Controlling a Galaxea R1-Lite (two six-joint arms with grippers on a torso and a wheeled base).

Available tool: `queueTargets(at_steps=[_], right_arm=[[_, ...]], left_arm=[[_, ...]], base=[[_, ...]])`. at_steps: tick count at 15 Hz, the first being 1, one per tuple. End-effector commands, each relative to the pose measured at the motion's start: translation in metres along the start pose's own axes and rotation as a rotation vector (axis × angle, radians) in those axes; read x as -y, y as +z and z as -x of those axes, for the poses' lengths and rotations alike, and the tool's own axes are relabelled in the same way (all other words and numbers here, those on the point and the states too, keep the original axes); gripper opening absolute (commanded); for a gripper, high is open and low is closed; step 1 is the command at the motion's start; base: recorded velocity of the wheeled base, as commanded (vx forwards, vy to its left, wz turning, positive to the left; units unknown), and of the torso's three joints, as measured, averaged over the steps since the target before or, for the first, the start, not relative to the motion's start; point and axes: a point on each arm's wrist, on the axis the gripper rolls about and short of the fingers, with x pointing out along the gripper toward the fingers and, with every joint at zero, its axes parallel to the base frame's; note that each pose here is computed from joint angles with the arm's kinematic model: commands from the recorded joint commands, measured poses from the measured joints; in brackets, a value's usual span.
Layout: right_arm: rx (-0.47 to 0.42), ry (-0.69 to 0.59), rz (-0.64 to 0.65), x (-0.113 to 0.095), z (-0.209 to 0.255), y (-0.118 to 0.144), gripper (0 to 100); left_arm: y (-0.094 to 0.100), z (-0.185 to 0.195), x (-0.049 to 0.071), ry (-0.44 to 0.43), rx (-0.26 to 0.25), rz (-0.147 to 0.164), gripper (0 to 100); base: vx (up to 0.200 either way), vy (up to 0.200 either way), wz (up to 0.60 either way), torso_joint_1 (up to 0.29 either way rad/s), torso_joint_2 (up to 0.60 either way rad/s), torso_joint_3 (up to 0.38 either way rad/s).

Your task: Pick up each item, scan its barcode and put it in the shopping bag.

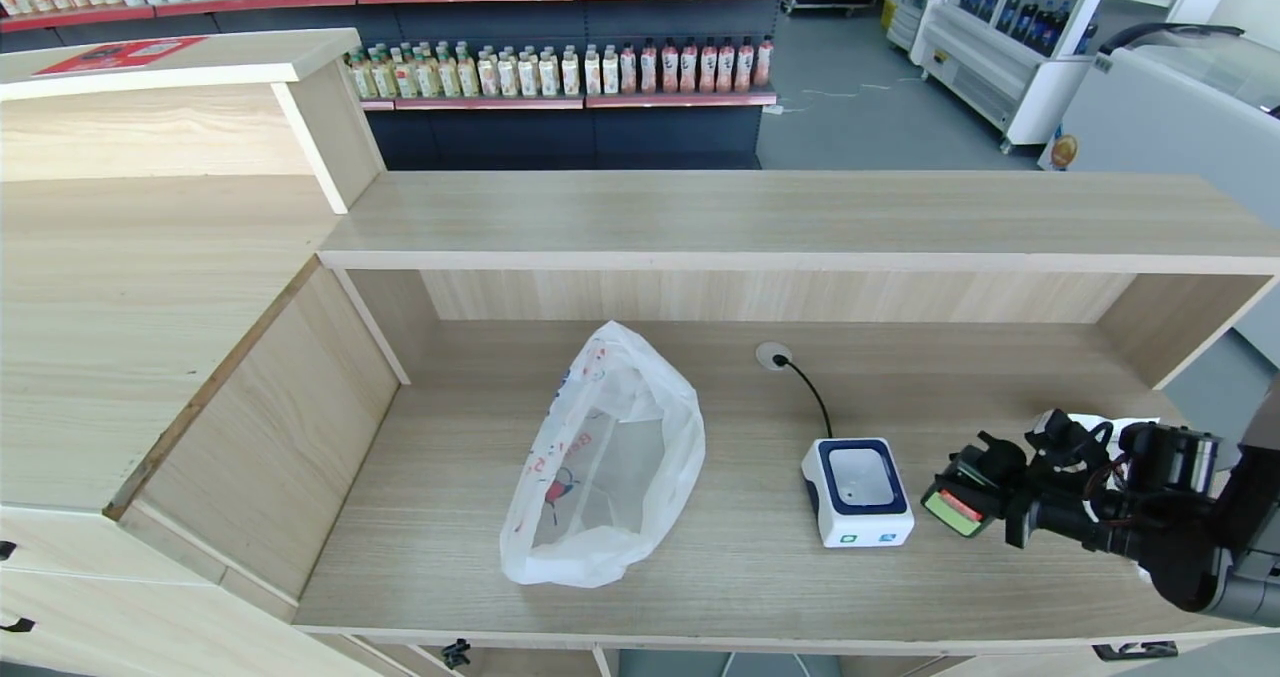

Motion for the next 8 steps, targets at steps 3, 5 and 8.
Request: queueTargets(at_steps=[3, 5, 8], right_arm=[[0.143, -0.159, 0.292, 0.009, 0.045, 0.114, 0], [0.234, -0.198, 0.547, 0.003, 0.05, 0.156, 0], [0.236, -0.276, 0.947, -0.011, 0.065, 0.182, 0]], left_arm=[[0.0, 0.0, 0.0, -0.001, 0.0, 0.0, 100], [0.0, 0.0, 0.0, 0.0, 0.0, 0.0, 100], [0.0, 0.0, 0.0, -0.001, 0.0, 0.0, 100]], base=[[0.0, 0.0, 0.0, 0.0, 0.0, 0.0], [0.0, 0.0, 0.0, 0.0, 0.0, 0.0], [0.0, 0.0, 0.0, 0.0, 0.0, 0.0]])
